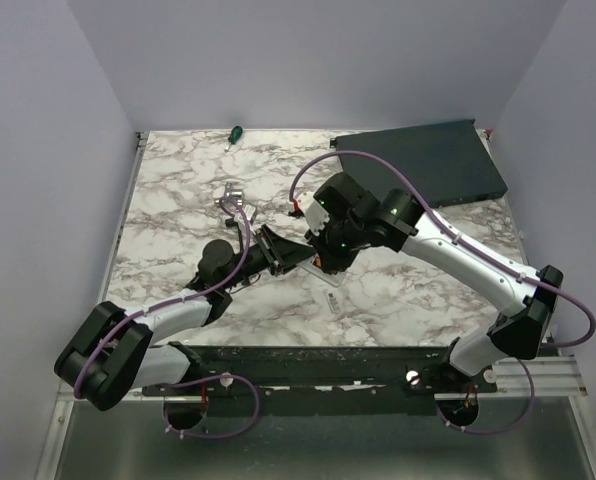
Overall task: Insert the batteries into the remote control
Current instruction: Load the battery into the remote control.
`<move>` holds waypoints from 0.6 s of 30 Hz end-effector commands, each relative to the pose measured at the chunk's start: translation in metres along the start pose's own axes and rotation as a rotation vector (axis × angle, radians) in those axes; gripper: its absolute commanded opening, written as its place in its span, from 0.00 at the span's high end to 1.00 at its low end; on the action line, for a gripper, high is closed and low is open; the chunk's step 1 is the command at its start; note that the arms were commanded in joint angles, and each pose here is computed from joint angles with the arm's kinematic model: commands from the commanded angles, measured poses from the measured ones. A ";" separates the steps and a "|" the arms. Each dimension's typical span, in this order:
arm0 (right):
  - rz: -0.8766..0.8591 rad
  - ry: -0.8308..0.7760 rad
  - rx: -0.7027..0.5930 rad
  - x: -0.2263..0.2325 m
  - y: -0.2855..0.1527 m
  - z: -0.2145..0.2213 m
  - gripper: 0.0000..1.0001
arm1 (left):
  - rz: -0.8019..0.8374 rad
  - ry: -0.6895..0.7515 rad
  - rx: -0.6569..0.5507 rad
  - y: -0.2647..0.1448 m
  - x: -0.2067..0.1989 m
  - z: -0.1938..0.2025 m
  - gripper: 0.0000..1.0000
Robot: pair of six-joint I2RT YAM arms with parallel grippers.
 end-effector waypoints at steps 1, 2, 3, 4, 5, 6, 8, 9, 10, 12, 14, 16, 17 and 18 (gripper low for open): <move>-0.034 -0.024 0.064 0.008 -0.001 0.007 0.98 | 0.065 0.043 -0.028 -0.001 -0.016 -0.004 1.00; -0.034 -0.025 0.070 0.007 0.000 0.007 0.97 | 0.067 0.046 -0.028 -0.001 -0.017 -0.004 1.00; -0.031 -0.025 0.070 0.007 0.000 0.007 0.97 | 0.068 0.048 -0.028 -0.001 -0.017 -0.004 1.00; -0.028 -0.024 0.072 0.007 0.001 0.007 0.96 | 0.070 0.050 -0.029 -0.002 -0.018 -0.004 1.00; -0.028 -0.026 0.071 0.006 0.002 0.006 0.95 | 0.070 0.051 -0.029 -0.001 -0.018 -0.004 1.00; -0.027 -0.025 0.070 0.007 0.002 0.006 0.93 | 0.071 0.053 -0.028 -0.002 -0.018 -0.004 1.00; -0.030 -0.025 0.062 0.008 0.002 0.004 0.88 | 0.071 0.053 -0.026 -0.001 -0.018 -0.004 1.00; -0.025 -0.023 0.056 0.007 0.003 0.003 0.84 | 0.073 0.054 -0.025 -0.001 -0.018 -0.004 1.00; -0.021 -0.022 0.051 0.007 0.002 0.002 0.81 | 0.076 0.055 -0.027 -0.001 -0.018 -0.004 1.00; -0.015 -0.021 0.044 0.006 0.002 0.001 0.79 | 0.085 0.057 -0.026 -0.001 -0.020 -0.004 1.00; -0.017 -0.020 0.033 0.007 0.002 -0.001 0.78 | 0.085 0.059 -0.025 -0.001 -0.020 -0.004 1.00; -0.018 -0.017 0.022 0.007 0.001 -0.003 0.76 | 0.084 0.058 -0.024 0.000 -0.019 -0.004 1.00; -0.018 -0.016 0.018 0.007 0.002 -0.004 0.76 | 0.087 0.058 -0.023 0.000 -0.020 -0.004 1.00; -0.017 -0.014 0.015 0.007 0.002 -0.005 0.74 | 0.086 0.055 -0.021 0.000 -0.019 -0.004 1.00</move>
Point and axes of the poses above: each gripper's point midway between its finger pads, its own y axis out along the fingers, its own x axis along the line the jaws close on, z = x × y, the point moved 3 cm from there along -y, back along the fingers, and after that the axes turned 11 degrees about y, right-handed, at the moved point
